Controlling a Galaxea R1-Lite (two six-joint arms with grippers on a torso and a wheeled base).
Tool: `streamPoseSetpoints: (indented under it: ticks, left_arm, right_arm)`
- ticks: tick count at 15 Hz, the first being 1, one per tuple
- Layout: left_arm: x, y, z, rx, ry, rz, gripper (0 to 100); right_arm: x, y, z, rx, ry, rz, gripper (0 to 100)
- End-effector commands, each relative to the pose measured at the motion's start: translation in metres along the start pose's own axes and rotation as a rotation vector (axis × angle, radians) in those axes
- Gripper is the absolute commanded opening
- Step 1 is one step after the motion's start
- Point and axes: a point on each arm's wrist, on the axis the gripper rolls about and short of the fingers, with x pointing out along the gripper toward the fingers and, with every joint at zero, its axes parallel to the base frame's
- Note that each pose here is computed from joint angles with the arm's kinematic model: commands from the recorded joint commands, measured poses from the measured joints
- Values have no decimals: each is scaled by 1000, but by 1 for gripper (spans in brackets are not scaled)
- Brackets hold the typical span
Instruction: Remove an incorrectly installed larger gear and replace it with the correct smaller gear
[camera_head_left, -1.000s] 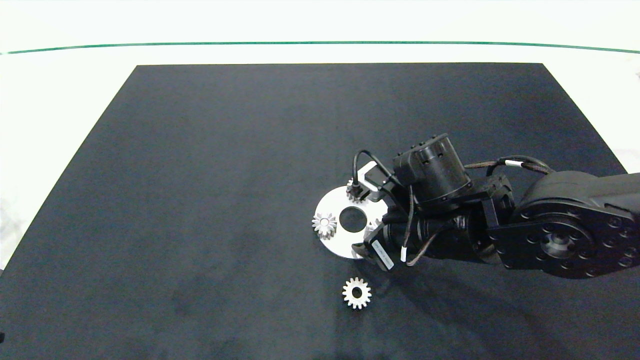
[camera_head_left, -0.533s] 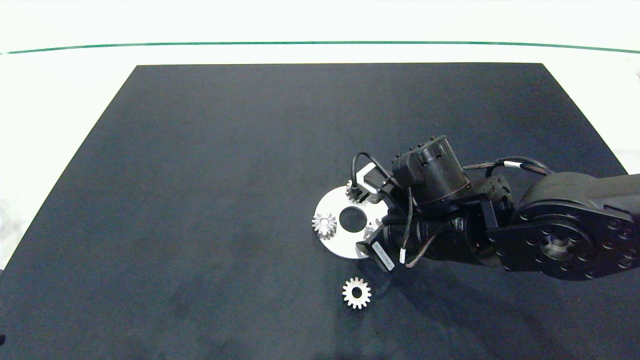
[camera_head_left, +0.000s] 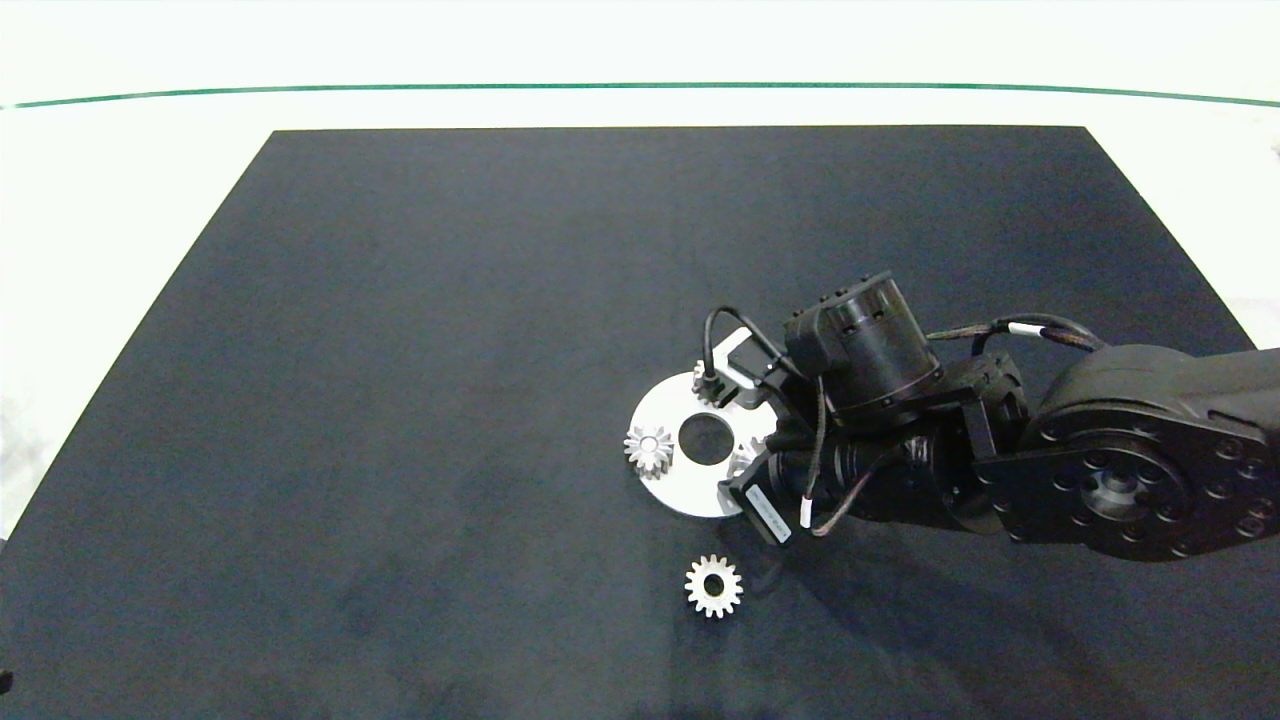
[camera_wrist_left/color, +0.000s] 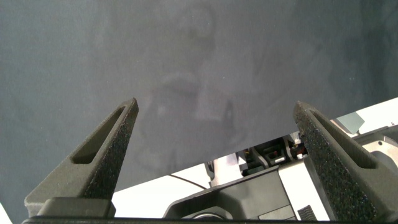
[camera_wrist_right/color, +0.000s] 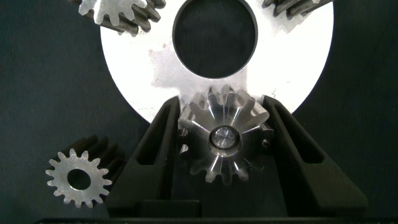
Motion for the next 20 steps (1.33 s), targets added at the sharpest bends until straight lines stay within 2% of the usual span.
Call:
streamPoseSetpoints:
  ticks: [1,7,11,14,20]
  left_arm:
    - [0,0,-1,1,6,0,100]
    - [1,0,-2,0,12,1,100]
    - [2,0,-3,0,17,1,100]
    - [3,0,-3,0,20,1,100]
    - [4,0,-4,2,29,1,100]
  right_arm:
    - [-1,0,-1,0,0,1,40]
    - [-1,0,-1,9,-1,4,28]
    - [-3,-1,1,17,-13,5,28]
    - [-7,-2,3,63,-28,14,28]
    - [-18,-5,10,58,-62,17,28]
